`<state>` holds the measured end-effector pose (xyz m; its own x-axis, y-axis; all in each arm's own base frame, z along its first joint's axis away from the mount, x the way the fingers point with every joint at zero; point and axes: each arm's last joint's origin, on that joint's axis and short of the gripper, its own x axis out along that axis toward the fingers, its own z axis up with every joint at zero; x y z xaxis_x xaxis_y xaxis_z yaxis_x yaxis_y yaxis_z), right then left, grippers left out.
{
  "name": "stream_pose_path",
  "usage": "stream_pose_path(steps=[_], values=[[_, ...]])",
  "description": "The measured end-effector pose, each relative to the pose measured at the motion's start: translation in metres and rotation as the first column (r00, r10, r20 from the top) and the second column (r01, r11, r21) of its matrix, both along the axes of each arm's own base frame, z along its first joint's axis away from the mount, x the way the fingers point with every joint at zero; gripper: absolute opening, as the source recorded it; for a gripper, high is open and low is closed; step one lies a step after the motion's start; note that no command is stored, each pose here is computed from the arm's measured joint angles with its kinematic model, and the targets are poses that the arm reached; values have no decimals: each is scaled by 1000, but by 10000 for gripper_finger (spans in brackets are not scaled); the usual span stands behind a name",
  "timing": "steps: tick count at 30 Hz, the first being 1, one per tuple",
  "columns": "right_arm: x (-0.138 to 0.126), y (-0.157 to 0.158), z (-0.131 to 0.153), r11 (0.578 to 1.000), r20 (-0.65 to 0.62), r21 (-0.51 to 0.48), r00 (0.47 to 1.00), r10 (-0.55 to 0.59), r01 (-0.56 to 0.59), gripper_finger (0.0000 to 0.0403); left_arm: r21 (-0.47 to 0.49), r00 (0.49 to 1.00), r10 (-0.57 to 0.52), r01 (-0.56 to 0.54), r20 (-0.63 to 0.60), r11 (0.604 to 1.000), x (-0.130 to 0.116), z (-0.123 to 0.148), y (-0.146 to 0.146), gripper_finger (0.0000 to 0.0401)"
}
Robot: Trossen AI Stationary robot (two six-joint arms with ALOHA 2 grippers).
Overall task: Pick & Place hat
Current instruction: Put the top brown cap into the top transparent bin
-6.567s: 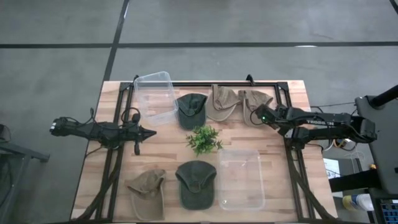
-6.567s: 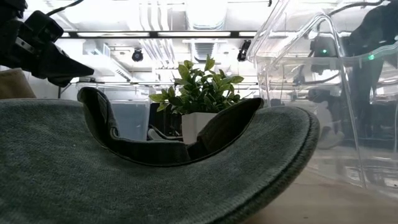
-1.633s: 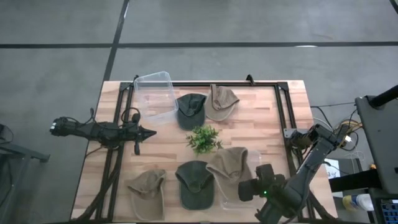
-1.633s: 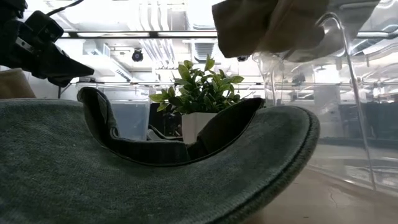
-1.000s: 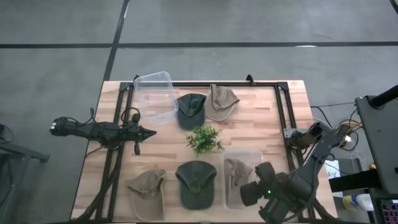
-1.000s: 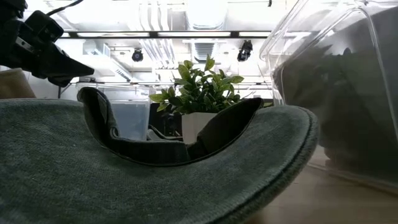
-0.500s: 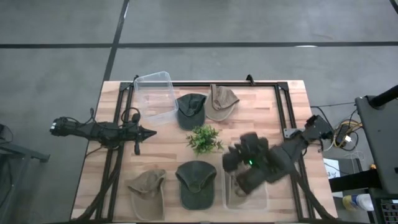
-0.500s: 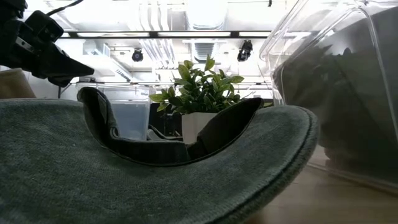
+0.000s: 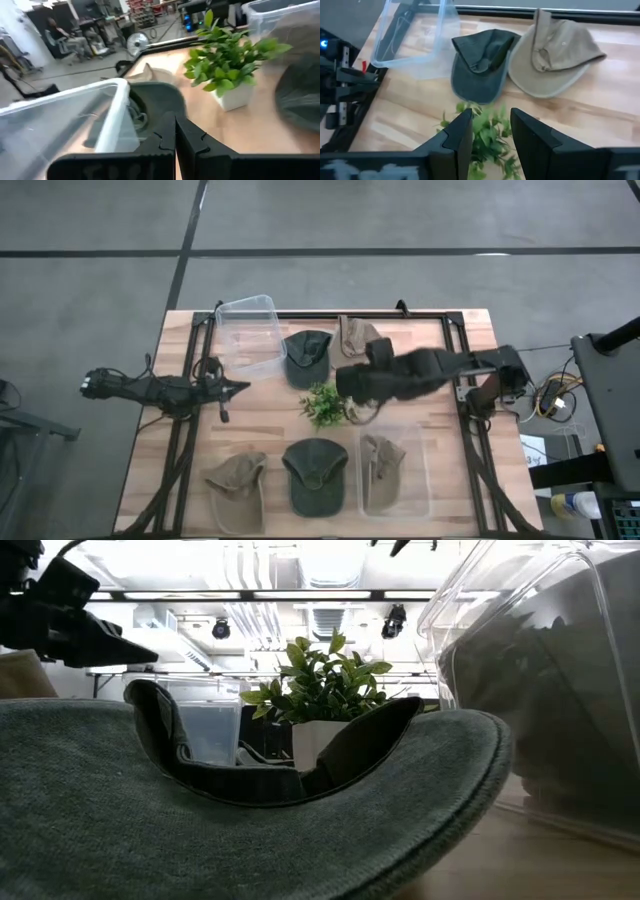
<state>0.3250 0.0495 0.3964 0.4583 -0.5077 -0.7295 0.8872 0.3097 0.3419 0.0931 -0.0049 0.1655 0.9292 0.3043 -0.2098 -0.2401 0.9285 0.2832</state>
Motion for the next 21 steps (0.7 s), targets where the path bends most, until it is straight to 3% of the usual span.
stream_pose_path(steps=[5,6,8,11,15,17,19,21], values=[[4,-21,2,999,-10,23,1000,23,-23,123,-33,1000,8,-8,14,999,0,0,0,0],[5,-25,2,999,-14,35,1000,20,-20,121,-87,999,13,-9,39,996,0,1,0,0],[5,-32,2,999,-21,52,1000,15,-14,119,-283,992,11,24,122,959,2,3,-2,0],[6,-41,1,997,-31,72,999,13,-11,118,-527,960,76,81,270,846,3,13,-3,0],[6,-47,0,996,-49,85,998,31,-27,120,-753,908,193,173,371,635,4,21,-3,0],[6,-51,0,996,-60,82,998,36,-31,121,-808,889,233,215,395,548,4,24,-3,0],[5,-55,0,996,-67,81,997,28,-22,119,-834,876,257,244,409,495,3,26,-3,0],[4,-60,-1,997,-79,81,997,18,-11,116,-868,866,290,269,407,417,3,27,-3,0]])
